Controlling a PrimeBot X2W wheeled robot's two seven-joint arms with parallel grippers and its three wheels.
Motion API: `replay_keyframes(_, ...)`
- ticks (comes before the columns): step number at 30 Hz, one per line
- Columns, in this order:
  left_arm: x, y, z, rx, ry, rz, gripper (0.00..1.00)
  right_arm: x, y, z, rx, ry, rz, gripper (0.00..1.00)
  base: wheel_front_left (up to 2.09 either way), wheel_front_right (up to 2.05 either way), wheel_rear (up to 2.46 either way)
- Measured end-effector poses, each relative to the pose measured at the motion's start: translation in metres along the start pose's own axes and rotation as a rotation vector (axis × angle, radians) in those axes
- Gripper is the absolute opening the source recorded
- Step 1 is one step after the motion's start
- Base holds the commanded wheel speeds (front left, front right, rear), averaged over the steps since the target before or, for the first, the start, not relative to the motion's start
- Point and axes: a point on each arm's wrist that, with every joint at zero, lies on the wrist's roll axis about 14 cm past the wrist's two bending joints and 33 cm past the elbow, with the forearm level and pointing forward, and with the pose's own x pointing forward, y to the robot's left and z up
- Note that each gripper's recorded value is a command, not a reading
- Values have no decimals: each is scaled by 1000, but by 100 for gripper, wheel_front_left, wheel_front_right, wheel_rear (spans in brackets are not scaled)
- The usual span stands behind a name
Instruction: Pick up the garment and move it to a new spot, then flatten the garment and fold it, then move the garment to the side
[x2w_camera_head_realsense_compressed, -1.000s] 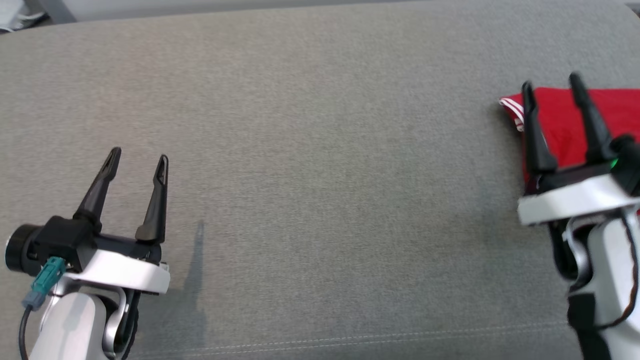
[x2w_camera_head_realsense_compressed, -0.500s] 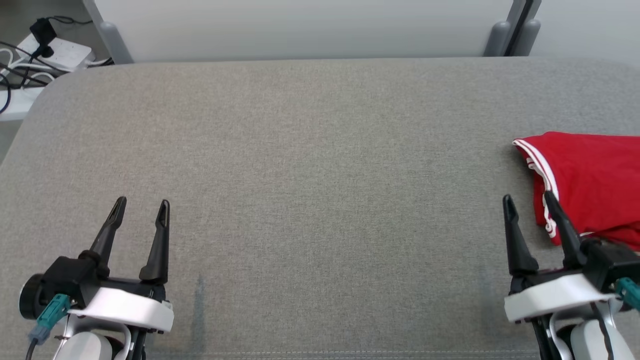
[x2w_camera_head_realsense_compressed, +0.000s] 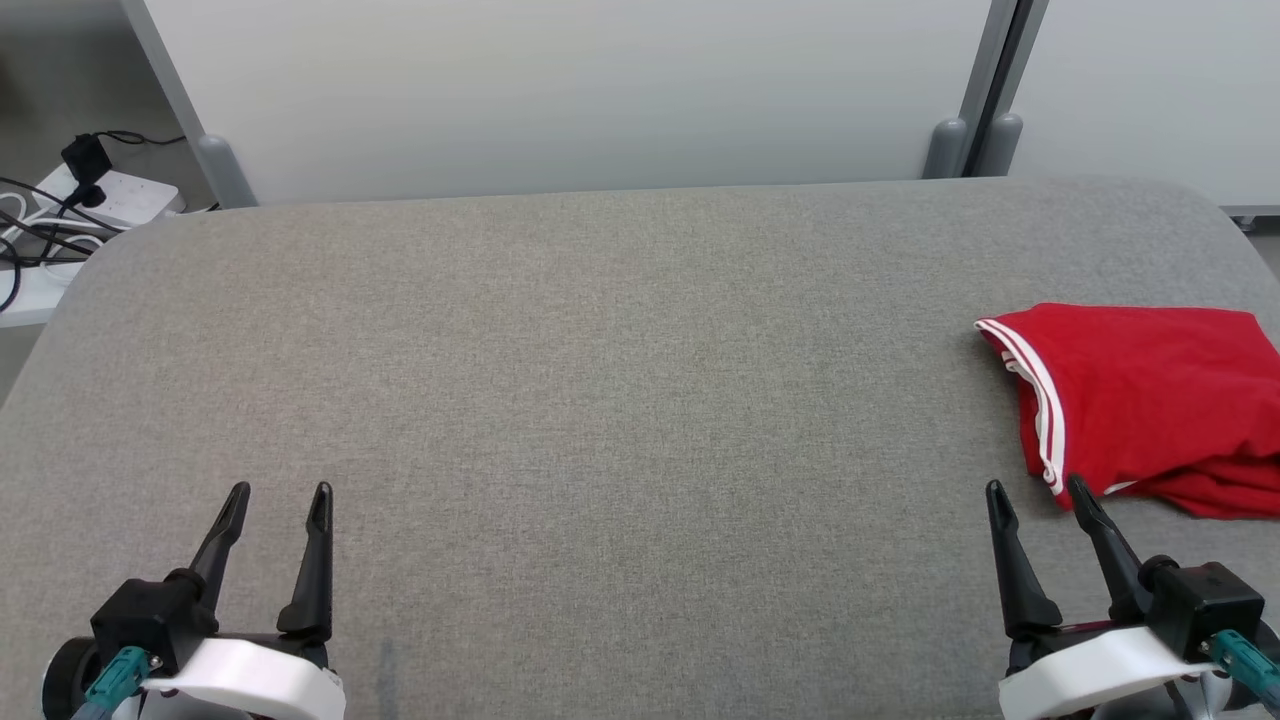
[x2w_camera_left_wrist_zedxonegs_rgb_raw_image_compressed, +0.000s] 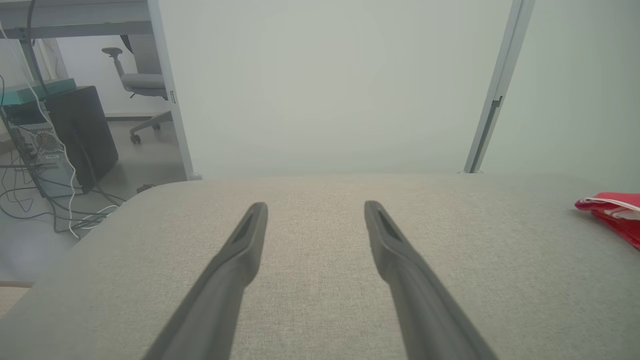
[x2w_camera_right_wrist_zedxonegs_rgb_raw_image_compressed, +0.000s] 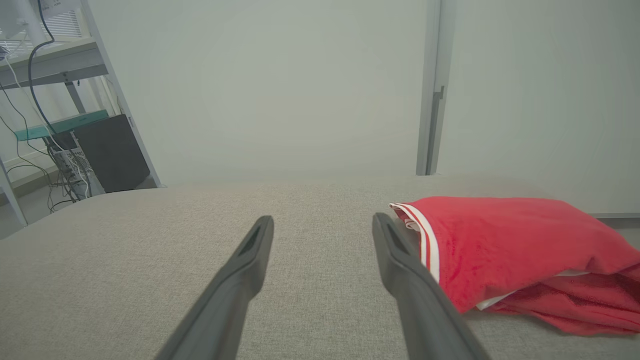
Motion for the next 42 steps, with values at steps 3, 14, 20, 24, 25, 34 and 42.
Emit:
replay_keyframes(3,-5,3,-3,0,19,18,100,-4,-1,2,0,-1,-6,100,0,0,0)
replay_keyframes(14,-14,9,-8,-3,39,46,100,-6,-1,9,11,-14,-8,100,0,0,0)
replay_keyframes(20,-13,8,-8,-4,42,46,100,-9,-1,7,14,-8,-10,100,0,0,0)
replay_keyframes(24,-13,8,-8,-2,42,48,100,-9,-2,7,15,-4,-13,100,0,0,0)
replay_keyframes(25,-13,8,-8,-3,42,48,100,-9,-2,7,15,-2,-13,100,0,0,0)
replay_keyframes(34,-15,9,-9,-8,44,52,100,-8,-1,7,15,-3,-10,100,0,0,0)
replay_keyframes(42,-16,11,-11,5,46,48,100,-7,0,6,23,1,-7,100,0,0,0)
